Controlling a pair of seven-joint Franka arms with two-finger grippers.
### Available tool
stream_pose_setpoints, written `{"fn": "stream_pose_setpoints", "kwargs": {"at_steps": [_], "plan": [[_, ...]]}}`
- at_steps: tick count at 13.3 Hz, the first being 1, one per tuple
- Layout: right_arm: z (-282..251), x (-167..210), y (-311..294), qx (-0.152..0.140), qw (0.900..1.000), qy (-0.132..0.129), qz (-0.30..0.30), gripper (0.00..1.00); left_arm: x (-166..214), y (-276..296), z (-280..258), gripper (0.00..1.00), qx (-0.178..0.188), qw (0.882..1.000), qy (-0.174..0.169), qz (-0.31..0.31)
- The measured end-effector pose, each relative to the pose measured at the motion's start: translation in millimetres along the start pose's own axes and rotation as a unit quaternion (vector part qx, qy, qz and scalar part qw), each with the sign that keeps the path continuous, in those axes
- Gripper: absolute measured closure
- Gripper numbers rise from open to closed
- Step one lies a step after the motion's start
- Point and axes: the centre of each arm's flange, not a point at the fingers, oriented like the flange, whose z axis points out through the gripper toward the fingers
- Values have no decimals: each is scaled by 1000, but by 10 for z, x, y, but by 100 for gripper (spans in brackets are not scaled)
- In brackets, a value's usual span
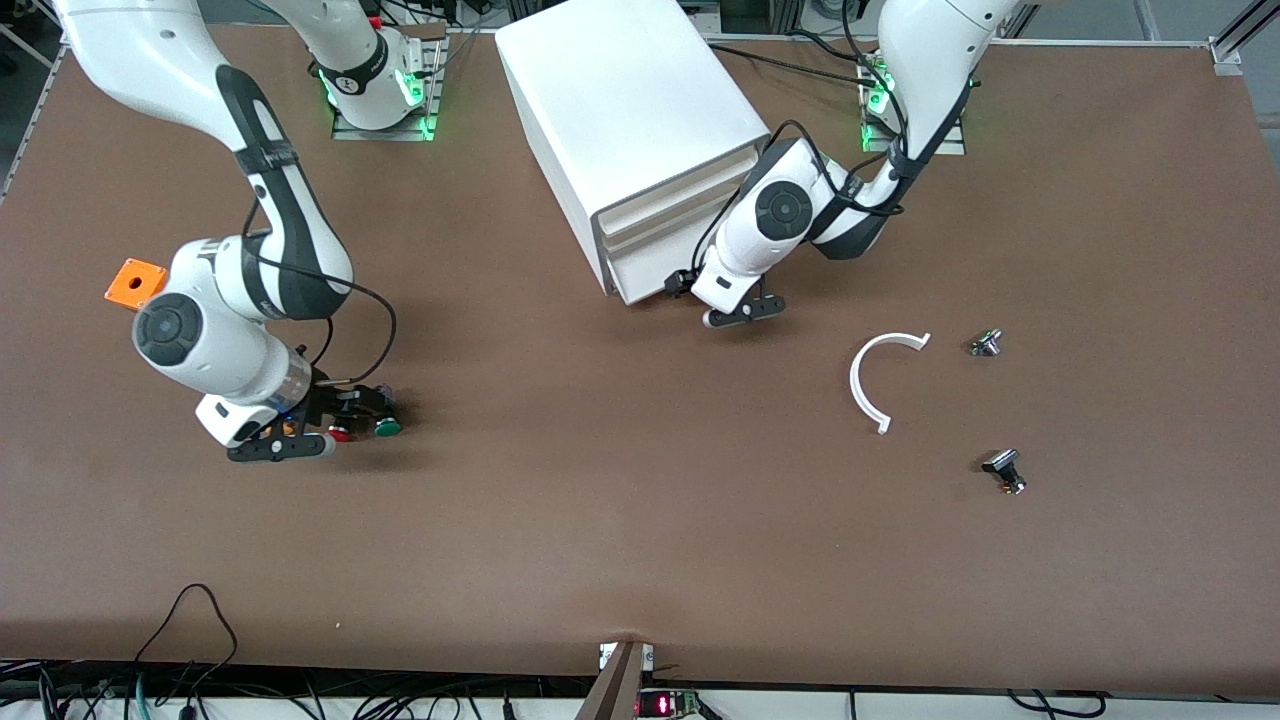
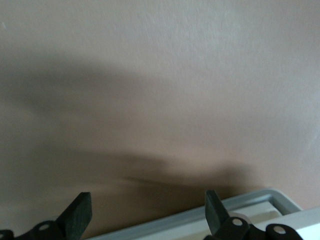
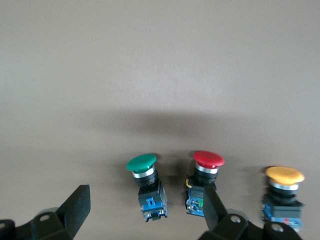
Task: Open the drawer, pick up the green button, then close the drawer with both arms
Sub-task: 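Set the green button down beside the red button with the right gripper, then push the drawer closed with the left gripper while the right gripper withdraws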
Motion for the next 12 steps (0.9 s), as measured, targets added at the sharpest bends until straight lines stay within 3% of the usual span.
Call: {"fn": "stream_pose_setpoints", "kwargs": {"at_steps": [2, 7, 12], "plan": [[-432, -7, -12, 1, 1000, 4, 12, 0, -157, 68, 49, 0, 3, 1000, -6, -2], [-1616, -209, -68, -1, 998, -54, 25, 0, -380, 165, 91, 0, 3, 1000, -15, 1], [-2292, -348, 25, -11, 998, -45, 29, 0, -421, 180, 99, 0, 3, 1000, -17, 4]]}}
